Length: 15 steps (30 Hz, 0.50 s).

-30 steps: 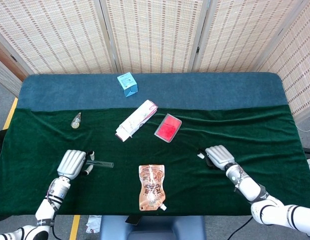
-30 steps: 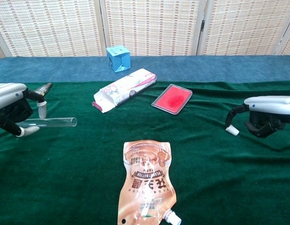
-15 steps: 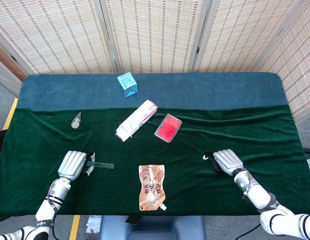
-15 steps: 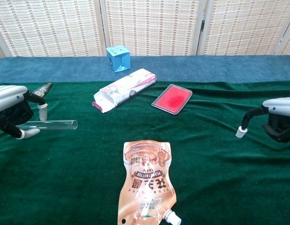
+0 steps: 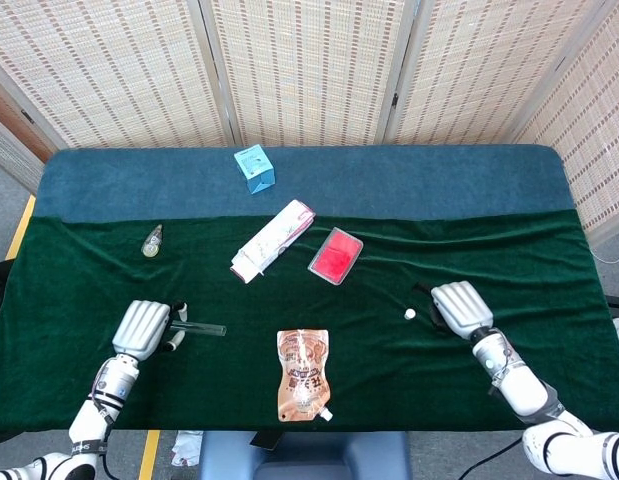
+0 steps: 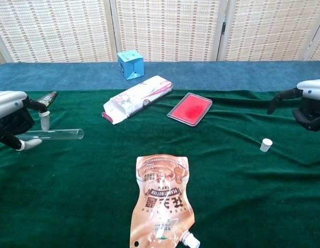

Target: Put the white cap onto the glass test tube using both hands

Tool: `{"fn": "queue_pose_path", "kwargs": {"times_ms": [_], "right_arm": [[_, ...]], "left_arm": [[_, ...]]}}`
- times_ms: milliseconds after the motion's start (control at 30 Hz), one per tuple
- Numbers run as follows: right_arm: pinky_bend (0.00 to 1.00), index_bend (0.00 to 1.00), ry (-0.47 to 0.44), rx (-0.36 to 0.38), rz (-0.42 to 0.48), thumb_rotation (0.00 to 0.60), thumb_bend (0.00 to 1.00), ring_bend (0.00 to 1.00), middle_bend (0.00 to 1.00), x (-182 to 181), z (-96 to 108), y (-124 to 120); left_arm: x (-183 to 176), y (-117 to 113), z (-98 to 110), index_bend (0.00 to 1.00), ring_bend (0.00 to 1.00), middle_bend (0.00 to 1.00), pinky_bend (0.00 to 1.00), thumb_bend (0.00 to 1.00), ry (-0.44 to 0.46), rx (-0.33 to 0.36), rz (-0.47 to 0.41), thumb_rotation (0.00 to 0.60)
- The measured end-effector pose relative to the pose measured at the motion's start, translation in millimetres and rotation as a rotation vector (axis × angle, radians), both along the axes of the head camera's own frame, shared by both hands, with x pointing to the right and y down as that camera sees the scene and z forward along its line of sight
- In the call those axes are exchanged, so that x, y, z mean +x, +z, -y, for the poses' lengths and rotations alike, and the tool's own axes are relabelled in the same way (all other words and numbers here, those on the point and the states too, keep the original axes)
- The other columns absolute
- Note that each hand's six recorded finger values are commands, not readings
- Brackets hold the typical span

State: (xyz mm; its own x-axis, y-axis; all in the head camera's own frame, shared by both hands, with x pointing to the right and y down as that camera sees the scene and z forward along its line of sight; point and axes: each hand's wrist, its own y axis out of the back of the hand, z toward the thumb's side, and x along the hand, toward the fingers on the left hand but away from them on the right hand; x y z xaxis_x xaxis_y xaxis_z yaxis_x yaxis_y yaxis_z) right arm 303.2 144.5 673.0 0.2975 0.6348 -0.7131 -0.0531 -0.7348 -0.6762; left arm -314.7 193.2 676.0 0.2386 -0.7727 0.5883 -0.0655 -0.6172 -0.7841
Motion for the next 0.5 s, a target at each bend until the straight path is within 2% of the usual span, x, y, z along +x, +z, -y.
{"fn": "queue_pose_path", "kwargs": {"times_ms": [200,367,500], "right_arm": [[1.0,0.27,-0.063,0.018,-0.048,0.6,0.62,1.0,0.96,-6.4,0.6,10.1],[1.0,0.28,-0.086,0.034,-0.048,0.6,0.37,1.0,0.98,-12.8,-0.3,12.0],[1.0,0.29,-0.076,0.053,-0.026,0.6,0.3,1.0,0.99,-14.4,-0.8,9.1]], "left_arm": [[-1.4,0.4,0.2,0.68,0.83,0.92,0.84,0.49,-0.004,-0.003,0.01,0.6],[-1.2,0.0,0.5,0.68,0.83,0.92,0.84,0.49,-0.007,-0.005,0.011,0.6],[-0.8,0.1,-0.6,0.68,0.83,0.92,0.84,0.49,-0.003,-0.006,0.015,0.6]]}}
